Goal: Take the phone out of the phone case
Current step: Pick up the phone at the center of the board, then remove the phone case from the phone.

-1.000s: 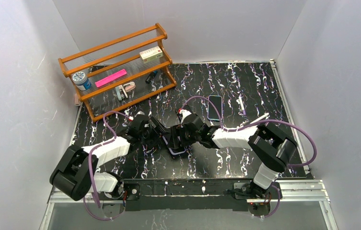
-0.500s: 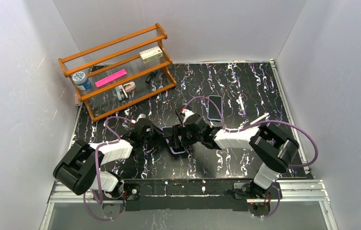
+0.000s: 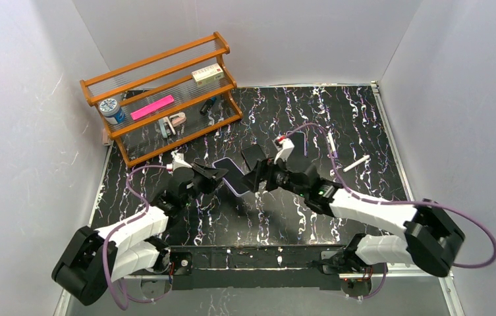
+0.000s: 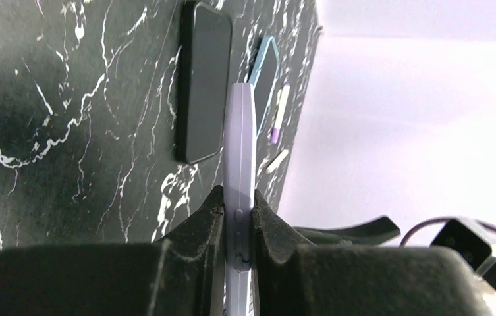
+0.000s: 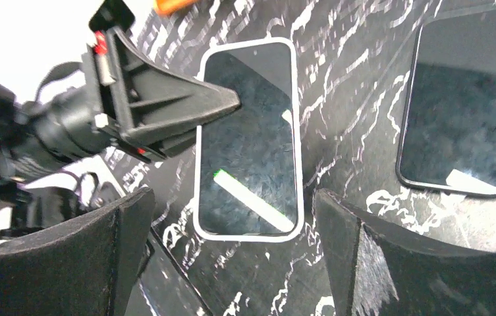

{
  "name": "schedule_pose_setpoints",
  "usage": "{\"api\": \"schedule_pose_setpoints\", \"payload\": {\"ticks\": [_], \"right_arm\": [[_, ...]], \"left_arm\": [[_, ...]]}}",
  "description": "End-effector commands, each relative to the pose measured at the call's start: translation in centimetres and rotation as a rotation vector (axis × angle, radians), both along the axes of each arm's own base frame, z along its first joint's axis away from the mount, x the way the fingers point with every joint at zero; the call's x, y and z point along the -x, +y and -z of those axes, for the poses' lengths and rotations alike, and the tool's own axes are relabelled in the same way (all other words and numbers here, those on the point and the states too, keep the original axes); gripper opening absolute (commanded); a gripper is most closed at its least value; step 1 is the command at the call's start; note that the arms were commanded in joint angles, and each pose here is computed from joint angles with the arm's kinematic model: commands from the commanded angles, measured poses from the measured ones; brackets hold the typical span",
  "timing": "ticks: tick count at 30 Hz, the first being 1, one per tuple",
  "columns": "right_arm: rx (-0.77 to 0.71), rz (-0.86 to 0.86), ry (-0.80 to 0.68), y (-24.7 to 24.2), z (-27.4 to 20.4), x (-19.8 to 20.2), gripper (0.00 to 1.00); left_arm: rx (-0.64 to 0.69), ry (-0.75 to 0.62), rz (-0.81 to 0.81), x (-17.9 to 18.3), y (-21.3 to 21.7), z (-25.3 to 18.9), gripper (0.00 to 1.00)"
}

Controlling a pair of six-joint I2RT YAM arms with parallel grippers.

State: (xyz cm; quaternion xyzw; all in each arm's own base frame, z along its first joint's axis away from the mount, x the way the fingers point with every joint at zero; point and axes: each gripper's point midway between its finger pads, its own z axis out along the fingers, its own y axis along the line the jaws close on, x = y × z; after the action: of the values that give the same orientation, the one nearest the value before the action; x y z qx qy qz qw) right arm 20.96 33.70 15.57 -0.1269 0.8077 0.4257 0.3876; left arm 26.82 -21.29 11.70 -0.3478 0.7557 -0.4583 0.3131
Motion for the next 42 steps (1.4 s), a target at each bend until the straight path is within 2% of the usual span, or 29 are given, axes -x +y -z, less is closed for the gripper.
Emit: {"api": "schedule_pose_setpoints", "payload": {"ticks": [1,6,8,12,17,24,28,36,42], "right_arm": [[-0.154,0.085,-0.092,-1.1,-4.6,-0.8,0.99],[-0.215,0.125,-0.099,-2.1,-6.0,-0.7,0.99],[-0.229,0.061,-0.101,-1.7,-6.5,0.3,0.99],[-0.360,0.013,-0.025,-0.9,-6.4,1.7,0.99],[-0.444,-0.079,0.019,0.8,-6.8,2.7,0.96],[-0.545,-0.141,-0.025,2.0,-9.4,2.9,0.81],[-0.577,-0.140,-0.033,2.4,-10.3,2.5,0.76],[-0.604,-0.149,-0.051,3.4,-10.9,1.8,0.62],[-0.600,-0.172,-0.073,4.0,-10.9,1.8,0.47]], "left_arm": [[0.127,-0.132,-0.136,-1.7,1.6,-4.3,0.00],[0.218,-0.223,-0.195,-2.1,2.7,-7.5,0.00],[0.257,-0.238,-0.219,-2.2,3.0,-8.5,0.00],[0.325,-0.265,-0.253,-2.3,3.6,-10.2,0.00],[0.381,-0.282,-0.237,-2.2,3.2,-11.9,0.00],[0.437,-0.298,-0.218,-2.0,2.8,-13.4,0.00],[0.447,-0.307,-0.204,-1.8,2.6,-13.8,0.00],[0.485,-0.317,-0.194,-1.4,2.5,-14.6,0.00],[0.498,-0.320,-0.192,-1.1,2.5,-14.8,0.00]]}}
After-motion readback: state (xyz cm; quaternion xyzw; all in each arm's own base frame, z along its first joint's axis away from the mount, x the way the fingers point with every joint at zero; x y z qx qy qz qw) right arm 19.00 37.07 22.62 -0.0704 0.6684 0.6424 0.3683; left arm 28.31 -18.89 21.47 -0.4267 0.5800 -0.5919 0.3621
